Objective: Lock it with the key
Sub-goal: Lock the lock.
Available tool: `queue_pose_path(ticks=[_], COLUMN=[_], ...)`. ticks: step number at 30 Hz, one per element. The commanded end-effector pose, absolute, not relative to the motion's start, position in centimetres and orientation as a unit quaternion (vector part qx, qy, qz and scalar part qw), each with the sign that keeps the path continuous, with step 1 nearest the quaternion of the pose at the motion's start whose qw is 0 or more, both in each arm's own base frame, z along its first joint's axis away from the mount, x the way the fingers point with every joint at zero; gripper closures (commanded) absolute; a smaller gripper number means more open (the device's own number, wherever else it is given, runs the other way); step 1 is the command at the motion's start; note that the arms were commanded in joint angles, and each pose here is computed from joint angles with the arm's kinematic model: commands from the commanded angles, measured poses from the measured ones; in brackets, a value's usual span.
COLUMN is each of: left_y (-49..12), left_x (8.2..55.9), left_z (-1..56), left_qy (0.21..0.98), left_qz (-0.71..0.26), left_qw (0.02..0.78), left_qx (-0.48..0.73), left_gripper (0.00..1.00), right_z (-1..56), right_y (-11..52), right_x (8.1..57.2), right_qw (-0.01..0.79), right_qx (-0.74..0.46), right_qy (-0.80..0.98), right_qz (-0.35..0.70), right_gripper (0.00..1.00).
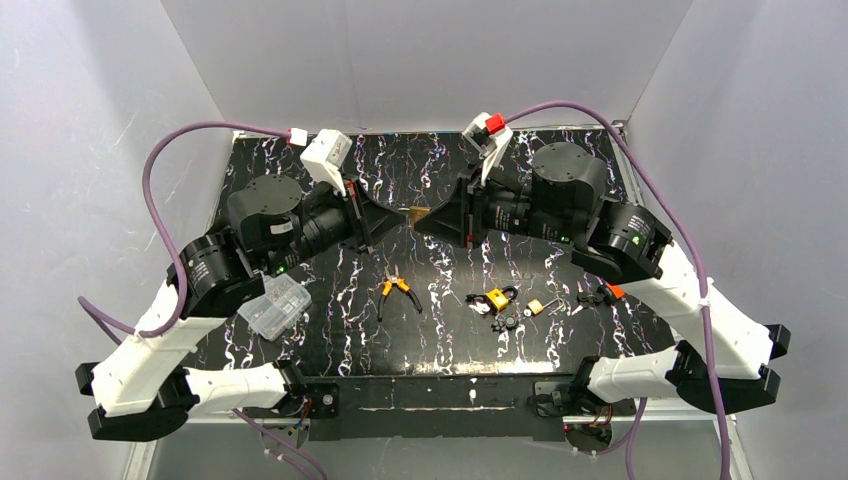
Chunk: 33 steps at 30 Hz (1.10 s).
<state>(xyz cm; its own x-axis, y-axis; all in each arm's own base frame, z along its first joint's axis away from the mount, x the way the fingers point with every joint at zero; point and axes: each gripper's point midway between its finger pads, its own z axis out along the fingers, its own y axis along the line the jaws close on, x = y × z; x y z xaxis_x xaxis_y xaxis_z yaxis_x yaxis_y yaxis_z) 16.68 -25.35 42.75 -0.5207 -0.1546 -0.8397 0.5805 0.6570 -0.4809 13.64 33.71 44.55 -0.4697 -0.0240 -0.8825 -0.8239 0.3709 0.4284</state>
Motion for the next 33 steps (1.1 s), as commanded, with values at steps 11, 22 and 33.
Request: queue_pose_path(ticks=[11,22,33], left_y=[-32.0,-33.4,-34.6], left_x=[8.9,7.9,7.0], left_z=[52.3,52.7,52.2], left_qy=[0.628,0.623,0.626], left_qz=[-0.601,-0.606,-0.610], left_qw=[0.432,0.422,0.408], left_qx=[0.239,0.256,0.266], left_gripper=[1.00,1.00,1.00], right_z=[41.0,40.1,39.8], right_y=[39.1,40.1,41.2], right_x=[12.3,13.0,13.7], right_qw=[0.363,0.359,0.357], right_qx=[-0.348,-0.341,-0.337], right_qy=[0.702,0.712,0.716], right_qz=[0.504,0.498,0.496], right_gripper=[0.99,0.99,0.99])
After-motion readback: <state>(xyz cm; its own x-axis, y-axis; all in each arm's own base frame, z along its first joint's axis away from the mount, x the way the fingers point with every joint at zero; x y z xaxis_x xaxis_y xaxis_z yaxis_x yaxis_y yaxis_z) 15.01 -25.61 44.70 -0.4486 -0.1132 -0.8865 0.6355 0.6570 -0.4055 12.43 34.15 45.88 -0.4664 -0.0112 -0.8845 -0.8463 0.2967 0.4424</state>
